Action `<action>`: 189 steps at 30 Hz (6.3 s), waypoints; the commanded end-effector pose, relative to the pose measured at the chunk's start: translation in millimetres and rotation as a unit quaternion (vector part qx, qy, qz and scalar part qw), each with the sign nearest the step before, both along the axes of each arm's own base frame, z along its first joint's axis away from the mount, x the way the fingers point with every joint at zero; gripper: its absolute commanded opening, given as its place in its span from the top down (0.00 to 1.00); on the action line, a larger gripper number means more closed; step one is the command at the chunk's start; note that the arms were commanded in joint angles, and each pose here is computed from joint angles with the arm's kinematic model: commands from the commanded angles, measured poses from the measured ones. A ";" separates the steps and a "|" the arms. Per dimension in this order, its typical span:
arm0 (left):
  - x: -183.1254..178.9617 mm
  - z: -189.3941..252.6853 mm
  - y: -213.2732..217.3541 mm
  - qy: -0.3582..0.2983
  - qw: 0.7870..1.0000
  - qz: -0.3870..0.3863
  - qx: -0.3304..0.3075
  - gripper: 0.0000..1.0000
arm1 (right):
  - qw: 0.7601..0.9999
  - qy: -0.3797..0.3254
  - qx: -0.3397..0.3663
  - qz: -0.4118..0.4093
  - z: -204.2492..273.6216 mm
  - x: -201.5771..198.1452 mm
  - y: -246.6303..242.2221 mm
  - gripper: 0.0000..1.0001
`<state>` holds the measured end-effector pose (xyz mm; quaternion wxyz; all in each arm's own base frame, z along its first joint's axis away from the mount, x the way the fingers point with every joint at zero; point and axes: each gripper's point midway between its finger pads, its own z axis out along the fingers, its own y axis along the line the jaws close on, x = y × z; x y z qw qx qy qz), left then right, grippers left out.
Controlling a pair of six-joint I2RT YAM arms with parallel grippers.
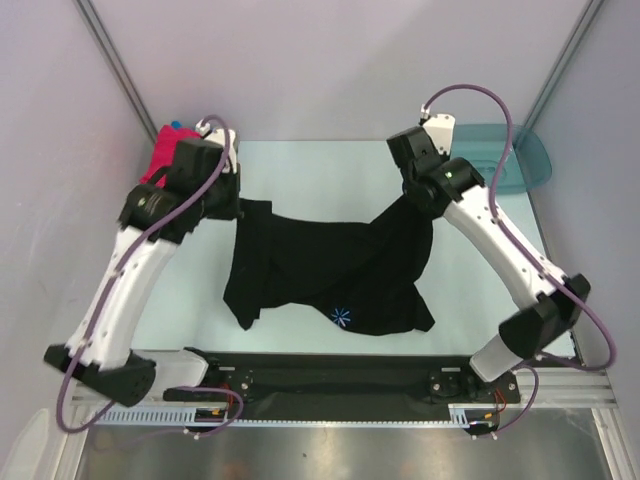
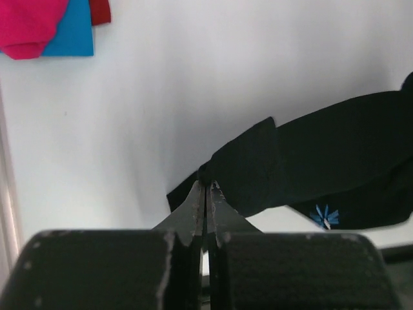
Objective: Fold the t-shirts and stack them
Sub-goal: Flatten the tshirt out
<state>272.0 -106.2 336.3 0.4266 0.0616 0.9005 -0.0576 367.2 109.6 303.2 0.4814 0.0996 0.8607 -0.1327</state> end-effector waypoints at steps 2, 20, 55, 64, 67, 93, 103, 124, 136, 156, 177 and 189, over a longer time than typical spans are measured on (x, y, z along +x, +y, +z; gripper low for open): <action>75.3 -5.5 10.9 -0.043 0.997 0.041 -0.041 1.00 | 0.998 -0.040 0.034 0.045 3.4 65.6 14.1 1.00; 333.9 -132.7 -5.9 -0.015 0.993 0.081 -0.088 1.00 | 0.986 0.038 0.122 0.103 -104.6 230.7 4.8 1.00; 193.4 -100.4 3.8 0.066 0.985 0.142 -0.071 0.00 | 0.982 0.143 0.124 0.013 -94.7 112.8 -32.9 0.28; 58.8 -120.6 -10.8 0.164 0.976 0.091 -0.107 0.00 | 0.940 0.283 0.188 0.023 -131.5 -33.7 -15.4 0.32; 40.7 -113.9 2.9 0.171 0.978 0.091 -0.077 0.00 | 0.928 0.301 0.214 0.041 -134.0 -64.8 -8.4 0.34; 36.3 -108.8 4.6 0.205 0.975 0.072 -0.050 0.00 | 0.895 0.376 0.231 0.063 -237.3 -168.0 34.1 0.44; 52.5 -90.3 8.1 0.178 0.981 0.074 -0.035 0.00 | 0.893 0.392 0.215 0.058 -263.0 -166.7 34.5 0.50; 67.1 -83.9 12.9 0.166 0.982 0.077 -0.041 0.00 | 0.911 0.366 0.189 0.006 -263.0 -168.8 18.3 0.60; 69.7 -86.5 18.2 0.169 0.981 0.084 -0.043 0.00 | 0.906 0.375 0.197 -0.004 -269.4 -173.6 21.2 0.89; 62.3 -99.7 6.3 0.190 0.976 0.064 -0.080 0.00 | 0.887 0.330 0.287 -0.152 -150.4 -291.0 4.6 1.00; 89.3 -96.2 18.9 0.179 0.975 0.073 -0.112 0.00 | 0.953 0.179 0.236 -0.065 -115.4 -49.3 -8.0 0.35; 161.6 -110.0 0.7 0.188 0.969 0.069 -0.143 0.00 | 0.958 0.184 0.221 0.007 -161.5 129.7 9.0 0.34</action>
